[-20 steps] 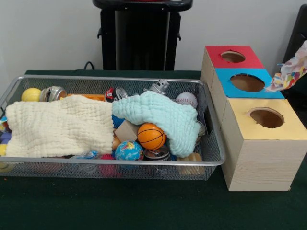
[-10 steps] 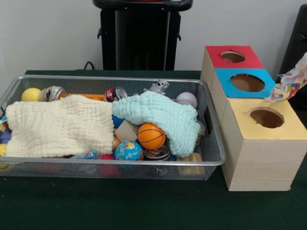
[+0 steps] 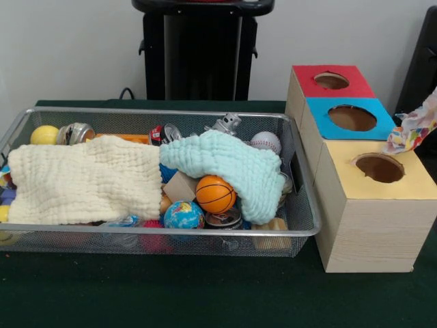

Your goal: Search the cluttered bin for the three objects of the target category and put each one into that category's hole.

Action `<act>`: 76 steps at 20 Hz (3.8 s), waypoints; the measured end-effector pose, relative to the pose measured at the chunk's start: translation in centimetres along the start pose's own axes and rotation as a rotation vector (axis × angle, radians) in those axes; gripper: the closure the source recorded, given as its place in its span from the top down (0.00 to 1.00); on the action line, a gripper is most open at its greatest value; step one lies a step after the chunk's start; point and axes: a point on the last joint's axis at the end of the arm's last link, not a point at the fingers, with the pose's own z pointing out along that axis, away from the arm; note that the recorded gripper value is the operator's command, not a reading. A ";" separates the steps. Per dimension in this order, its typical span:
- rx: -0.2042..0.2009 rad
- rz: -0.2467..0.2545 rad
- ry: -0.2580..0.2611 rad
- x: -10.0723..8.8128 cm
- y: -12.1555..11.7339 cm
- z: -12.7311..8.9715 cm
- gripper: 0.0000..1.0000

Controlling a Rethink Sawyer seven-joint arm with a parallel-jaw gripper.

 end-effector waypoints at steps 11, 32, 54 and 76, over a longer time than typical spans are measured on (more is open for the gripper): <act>-0.003 0.009 -0.004 -1.5 0.2 -0.1 0.00; -0.005 0.070 0.053 -8.7 -1.1 -4.6 0.00; -0.123 0.061 -0.073 -7.5 0.5 -0.8 0.00; -0.111 0.094 -0.053 -7.0 -2.4 0.2 0.00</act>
